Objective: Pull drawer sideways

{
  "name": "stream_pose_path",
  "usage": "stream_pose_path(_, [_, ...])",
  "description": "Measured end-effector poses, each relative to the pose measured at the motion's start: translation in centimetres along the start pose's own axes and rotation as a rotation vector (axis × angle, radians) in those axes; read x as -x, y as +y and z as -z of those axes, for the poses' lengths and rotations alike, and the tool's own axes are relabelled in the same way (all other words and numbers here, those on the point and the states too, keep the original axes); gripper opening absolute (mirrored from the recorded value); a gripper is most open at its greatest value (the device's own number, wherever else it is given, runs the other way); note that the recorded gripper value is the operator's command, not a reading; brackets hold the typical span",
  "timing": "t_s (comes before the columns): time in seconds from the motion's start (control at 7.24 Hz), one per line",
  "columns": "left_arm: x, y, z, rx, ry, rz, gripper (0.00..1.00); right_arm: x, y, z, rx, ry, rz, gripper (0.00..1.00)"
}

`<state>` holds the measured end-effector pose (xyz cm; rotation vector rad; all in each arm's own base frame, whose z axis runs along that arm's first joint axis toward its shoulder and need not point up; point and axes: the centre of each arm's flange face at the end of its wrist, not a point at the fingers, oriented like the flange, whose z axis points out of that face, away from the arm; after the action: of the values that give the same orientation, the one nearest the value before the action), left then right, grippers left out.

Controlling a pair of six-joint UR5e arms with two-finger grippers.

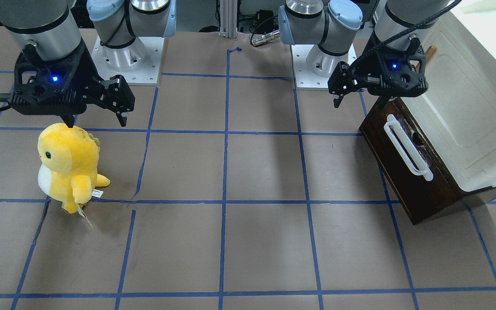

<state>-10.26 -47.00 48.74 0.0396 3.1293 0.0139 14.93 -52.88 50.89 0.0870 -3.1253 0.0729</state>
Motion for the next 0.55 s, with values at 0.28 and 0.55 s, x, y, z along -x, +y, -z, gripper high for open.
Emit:
stream_pose_path(0.28, [-0.01, -0.01, -0.07, 0.001, 0.001, 0.000, 1.00, 0.01, 0.00, 0.00, 0.000, -0.001, 0.000, 1.00])
stream_pose_path(0.55, [0.04, -0.09, -0.21, 0.006, 0.005, 0.003, 1.00, 0.01, 0.00, 0.00, 0.000, -0.001, 0.000, 1.00])
